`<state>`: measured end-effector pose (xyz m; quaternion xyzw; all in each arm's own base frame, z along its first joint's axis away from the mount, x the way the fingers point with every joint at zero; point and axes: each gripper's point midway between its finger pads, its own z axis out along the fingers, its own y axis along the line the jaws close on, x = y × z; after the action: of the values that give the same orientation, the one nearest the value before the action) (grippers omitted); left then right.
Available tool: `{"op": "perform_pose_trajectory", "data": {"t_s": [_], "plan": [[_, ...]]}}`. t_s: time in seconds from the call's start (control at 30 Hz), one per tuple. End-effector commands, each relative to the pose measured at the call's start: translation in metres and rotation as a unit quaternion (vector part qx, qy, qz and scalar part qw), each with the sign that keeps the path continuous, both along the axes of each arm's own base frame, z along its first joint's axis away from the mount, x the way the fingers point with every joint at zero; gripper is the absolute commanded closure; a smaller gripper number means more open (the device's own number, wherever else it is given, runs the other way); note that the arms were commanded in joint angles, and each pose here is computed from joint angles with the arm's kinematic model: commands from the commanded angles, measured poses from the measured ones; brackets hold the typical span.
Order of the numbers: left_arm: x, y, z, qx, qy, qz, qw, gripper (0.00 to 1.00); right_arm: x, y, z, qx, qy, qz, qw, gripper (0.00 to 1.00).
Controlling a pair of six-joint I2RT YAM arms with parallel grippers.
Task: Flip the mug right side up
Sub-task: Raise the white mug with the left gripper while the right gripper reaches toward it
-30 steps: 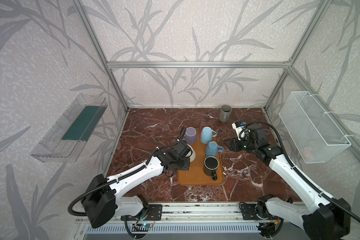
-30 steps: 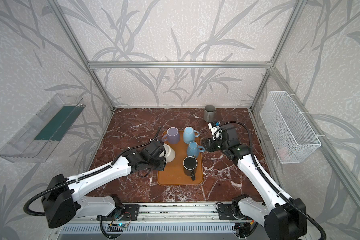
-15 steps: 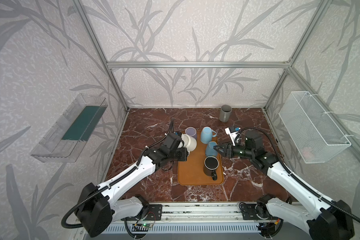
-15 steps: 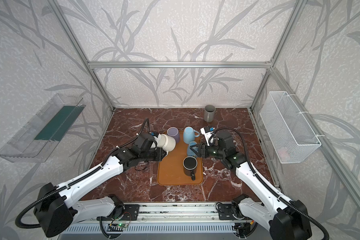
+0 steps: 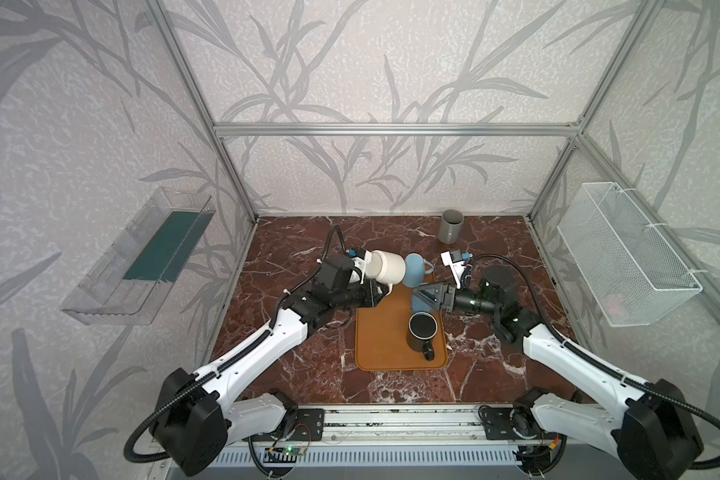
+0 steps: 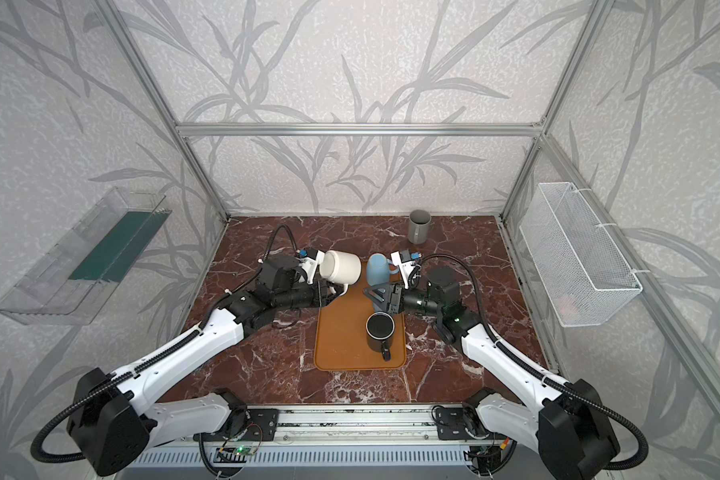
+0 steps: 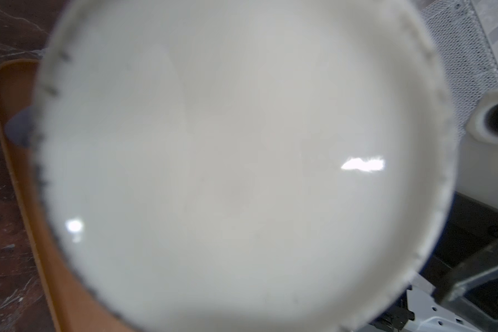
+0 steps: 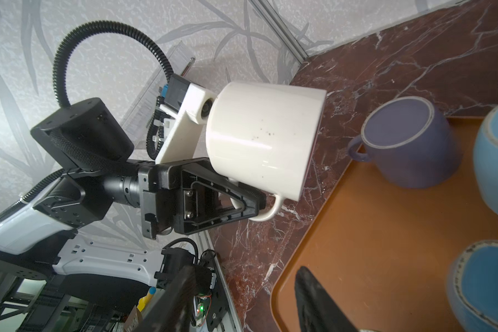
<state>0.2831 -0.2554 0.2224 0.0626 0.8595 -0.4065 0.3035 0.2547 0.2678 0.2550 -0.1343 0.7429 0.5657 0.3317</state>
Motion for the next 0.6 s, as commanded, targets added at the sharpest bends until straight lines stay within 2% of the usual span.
{"op": "perform_pose_trajectory", "data": {"t_s": [0.0,0.23,0.57], "plan": [[0.006,-0.016,0.077,-0.099,-0.087,-0.036,0.991,1.00,-0.002,0.006,0.015,0.041,-0.012,0.015,0.999,0.43],[0.003,-0.020,0.105,-0.161,-0.104,-0.057,0.980,1.00,0.003,0.012,0.023,0.080,-0.001,0.025,0.996,0.44],[-0.009,-0.025,0.121,-0.218,-0.120,-0.087,0.965,1.00,0.009,0.012,0.047,0.152,-0.005,0.019,0.988,0.46]]}}
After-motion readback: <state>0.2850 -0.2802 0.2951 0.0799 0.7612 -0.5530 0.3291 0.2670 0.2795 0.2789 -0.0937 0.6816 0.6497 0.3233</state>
